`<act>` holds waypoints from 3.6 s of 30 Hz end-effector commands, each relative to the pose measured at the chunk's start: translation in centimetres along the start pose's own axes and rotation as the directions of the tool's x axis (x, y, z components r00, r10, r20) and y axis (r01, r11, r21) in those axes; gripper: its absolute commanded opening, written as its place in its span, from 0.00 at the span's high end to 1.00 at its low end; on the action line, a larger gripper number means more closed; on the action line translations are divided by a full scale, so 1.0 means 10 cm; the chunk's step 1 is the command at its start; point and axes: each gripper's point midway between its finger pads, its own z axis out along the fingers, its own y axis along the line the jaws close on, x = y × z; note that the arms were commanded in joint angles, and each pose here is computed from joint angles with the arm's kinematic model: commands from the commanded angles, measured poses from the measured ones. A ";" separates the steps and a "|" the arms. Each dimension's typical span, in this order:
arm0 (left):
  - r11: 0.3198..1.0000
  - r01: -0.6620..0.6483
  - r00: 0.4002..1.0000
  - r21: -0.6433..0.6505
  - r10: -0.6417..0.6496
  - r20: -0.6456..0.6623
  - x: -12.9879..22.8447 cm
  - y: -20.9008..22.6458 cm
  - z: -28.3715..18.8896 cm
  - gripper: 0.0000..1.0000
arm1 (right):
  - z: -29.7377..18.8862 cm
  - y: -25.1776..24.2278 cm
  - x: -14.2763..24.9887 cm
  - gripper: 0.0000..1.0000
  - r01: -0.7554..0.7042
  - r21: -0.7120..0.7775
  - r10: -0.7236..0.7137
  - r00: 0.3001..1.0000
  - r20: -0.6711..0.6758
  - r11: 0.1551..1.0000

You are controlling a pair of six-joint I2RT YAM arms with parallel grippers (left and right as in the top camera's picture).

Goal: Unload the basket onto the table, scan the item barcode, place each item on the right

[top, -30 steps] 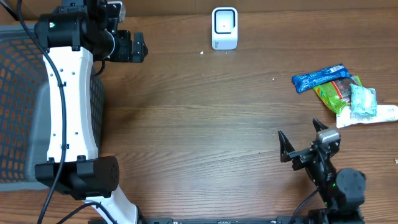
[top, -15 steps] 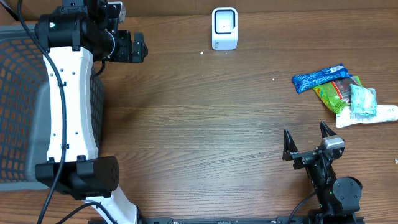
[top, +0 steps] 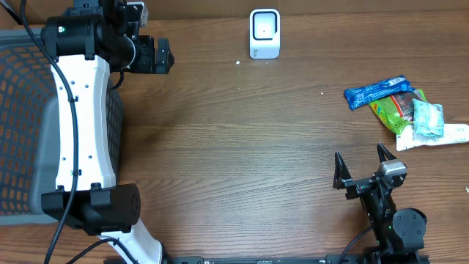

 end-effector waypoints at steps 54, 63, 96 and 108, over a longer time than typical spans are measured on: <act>0.989 -0.106 0.730 -0.100 0.145 0.668 1.77 -0.09 0.07 0.01 | 0.00 0.01 0.02 0.00 -0.003 -0.001 0.003 1.000 0.004 1.000; 0.970 -0.157 0.560 -0.185 0.242 0.792 2.06 -0.06 0.35 0.00 | 0.00 0.01 0.02 0.00 -0.003 -0.001 0.003 1.000 0.004 1.000; 0.958 -0.133 0.501 -0.253 0.285 0.817 2.17 0.03 0.24 0.00 | 0.00 0.01 0.02 0.00 -0.003 -0.001 0.003 1.000 0.004 1.000; 0.958 -0.133 0.501 -0.253 0.285 0.817 2.17 0.03 0.24 0.01 | 0.00 0.01 0.02 0.00 -0.003 -0.001 0.003 1.000 0.004 1.000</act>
